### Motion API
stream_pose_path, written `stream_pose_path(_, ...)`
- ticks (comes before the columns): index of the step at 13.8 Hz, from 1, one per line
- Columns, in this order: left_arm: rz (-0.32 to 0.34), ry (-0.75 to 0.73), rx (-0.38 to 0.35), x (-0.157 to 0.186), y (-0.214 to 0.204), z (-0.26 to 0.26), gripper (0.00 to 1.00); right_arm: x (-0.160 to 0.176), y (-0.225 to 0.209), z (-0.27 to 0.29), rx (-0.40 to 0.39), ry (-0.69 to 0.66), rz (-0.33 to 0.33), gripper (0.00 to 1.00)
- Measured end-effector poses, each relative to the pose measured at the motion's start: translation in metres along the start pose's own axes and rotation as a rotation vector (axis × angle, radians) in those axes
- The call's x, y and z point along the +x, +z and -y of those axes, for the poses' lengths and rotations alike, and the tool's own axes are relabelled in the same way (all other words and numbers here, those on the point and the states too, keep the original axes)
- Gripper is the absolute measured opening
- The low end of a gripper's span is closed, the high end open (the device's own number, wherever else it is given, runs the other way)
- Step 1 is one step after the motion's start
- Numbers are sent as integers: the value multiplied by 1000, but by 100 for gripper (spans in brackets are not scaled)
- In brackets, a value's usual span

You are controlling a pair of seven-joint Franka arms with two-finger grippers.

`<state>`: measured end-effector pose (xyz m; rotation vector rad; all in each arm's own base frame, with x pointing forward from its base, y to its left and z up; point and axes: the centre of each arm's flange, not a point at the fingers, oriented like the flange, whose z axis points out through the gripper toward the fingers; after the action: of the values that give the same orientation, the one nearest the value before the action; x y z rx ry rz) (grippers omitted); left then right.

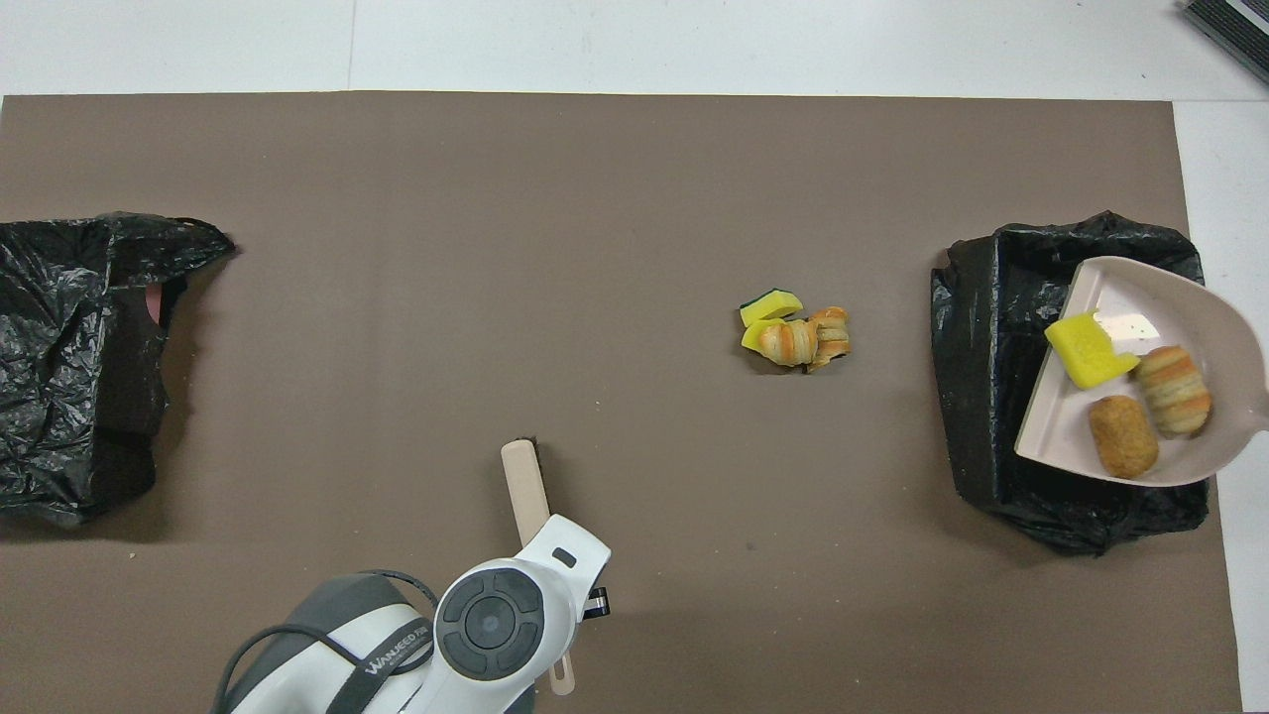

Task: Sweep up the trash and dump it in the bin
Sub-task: 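Carry the dustpan to the bag farthest right and tip it with the right gripper, then bring the empty dustpan back to the table center with the right gripper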

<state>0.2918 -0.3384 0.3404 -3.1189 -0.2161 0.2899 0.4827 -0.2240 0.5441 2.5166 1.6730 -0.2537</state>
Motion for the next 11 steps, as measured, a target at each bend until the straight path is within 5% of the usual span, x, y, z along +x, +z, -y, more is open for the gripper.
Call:
stream_pose_path(3,3,-6,6,-1,10,6,32,41,-14,-8,-87,-164,184,32)
stream_pose_path(9,-17,-114,-48,46,-13,26,99,71,-15,-15,-127,-308,391,32)
stream_pose_path(11,-41,-161,-85,85,-37,45,100,87,-19,-15,-143,-366,456,32)
